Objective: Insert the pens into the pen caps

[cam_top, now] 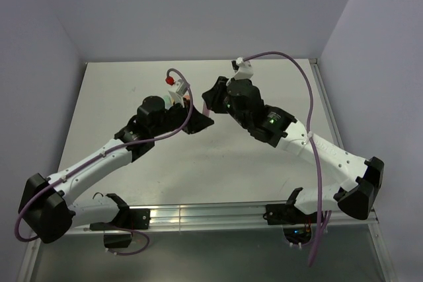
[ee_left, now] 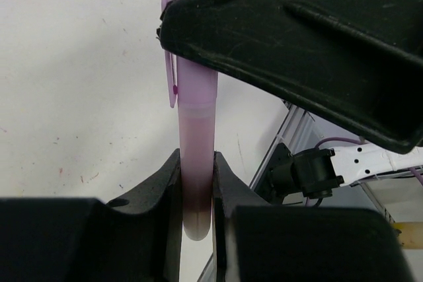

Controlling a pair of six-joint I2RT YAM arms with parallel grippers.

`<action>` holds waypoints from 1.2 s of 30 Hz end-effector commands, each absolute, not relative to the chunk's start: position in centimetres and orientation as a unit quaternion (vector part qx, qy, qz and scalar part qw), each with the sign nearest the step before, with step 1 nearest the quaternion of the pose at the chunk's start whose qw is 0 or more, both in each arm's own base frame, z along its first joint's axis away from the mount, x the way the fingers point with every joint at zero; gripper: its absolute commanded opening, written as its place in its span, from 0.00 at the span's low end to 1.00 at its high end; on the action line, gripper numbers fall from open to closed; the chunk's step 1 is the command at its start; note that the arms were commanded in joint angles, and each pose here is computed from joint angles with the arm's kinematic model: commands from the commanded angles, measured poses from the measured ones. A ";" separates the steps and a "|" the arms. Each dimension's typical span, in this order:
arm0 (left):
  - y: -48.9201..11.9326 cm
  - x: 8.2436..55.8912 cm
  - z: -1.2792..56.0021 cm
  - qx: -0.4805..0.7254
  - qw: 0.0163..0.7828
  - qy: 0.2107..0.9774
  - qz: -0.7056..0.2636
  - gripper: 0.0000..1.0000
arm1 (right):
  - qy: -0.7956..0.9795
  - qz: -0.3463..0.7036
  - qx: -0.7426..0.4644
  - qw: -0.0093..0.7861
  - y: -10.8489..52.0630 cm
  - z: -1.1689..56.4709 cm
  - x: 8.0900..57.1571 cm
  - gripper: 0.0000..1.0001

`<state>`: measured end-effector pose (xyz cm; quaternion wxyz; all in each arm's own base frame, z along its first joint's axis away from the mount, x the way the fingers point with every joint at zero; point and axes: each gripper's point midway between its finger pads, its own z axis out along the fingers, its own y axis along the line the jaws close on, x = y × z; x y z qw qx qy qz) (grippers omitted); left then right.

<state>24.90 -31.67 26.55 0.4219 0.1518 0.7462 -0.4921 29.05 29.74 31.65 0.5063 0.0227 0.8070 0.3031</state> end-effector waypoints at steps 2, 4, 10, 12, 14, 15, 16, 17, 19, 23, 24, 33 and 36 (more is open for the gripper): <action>-27.5 31.7 35.3 0.046 0.600 0.666 -0.441 0.00 | 0.858 0.376 -0.107 0.332 34.6 27.1 18.5 0.00; -27.0 31.8 35.6 0.043 0.609 0.665 -0.431 0.00 | 0.864 0.364 -0.113 0.330 34.6 26.3 18.4 0.00; -26.5 31.8 35.9 0.041 0.616 0.661 -0.427 0.00 | 0.869 0.349 -0.121 0.330 34.3 25.4 18.2 0.00; -26.5 31.8 36.0 0.043 0.616 0.659 -0.430 0.00 | 0.868 0.352 -0.125 0.328 34.6 25.4 17.9 0.00; -26.7 31.8 36.0 0.046 0.613 0.660 -0.431 0.00 | 0.869 0.351 -0.129 0.324 34.8 25.1 17.7 0.00; -26.7 31.8 35.9 0.047 0.613 0.660 -0.432 0.00 | 0.869 0.350 -0.127 0.326 34.8 25.1 17.8 0.00; -26.7 31.7 36.0 0.049 0.613 0.658 -0.434 0.00 | 0.869 0.345 -0.123 0.332 34.7 25.1 18.1 0.00; -26.9 31.5 36.0 0.054 0.611 0.657 -0.438 0.00 | 0.868 0.343 -0.121 0.337 34.6 25.3 18.3 0.00; -27.0 31.2 36.0 0.061 0.608 0.655 -0.444 0.00 | 0.867 0.332 -0.112 0.355 34.2 26.2 19.1 0.00; -27.7 30.7 35.8 0.077 0.597 0.656 -0.456 0.00 | 0.858 0.311 -0.079 0.402 32.8 28.7 21.5 0.00; -27.7 30.6 35.8 0.079 0.596 0.657 -0.456 0.00 | 0.853 0.312 -0.071 0.412 32.4 29.5 22.3 0.00; -28.8 29.9 35.6 0.102 0.573 0.662 -0.473 0.32 | 0.831 0.305 -0.030 0.464 30.3 34.0 26.0 0.00; -29.2 29.7 35.1 0.107 0.560 0.674 -0.469 0.44 | 0.826 0.298 -0.012 0.479 29.4 35.1 27.9 0.00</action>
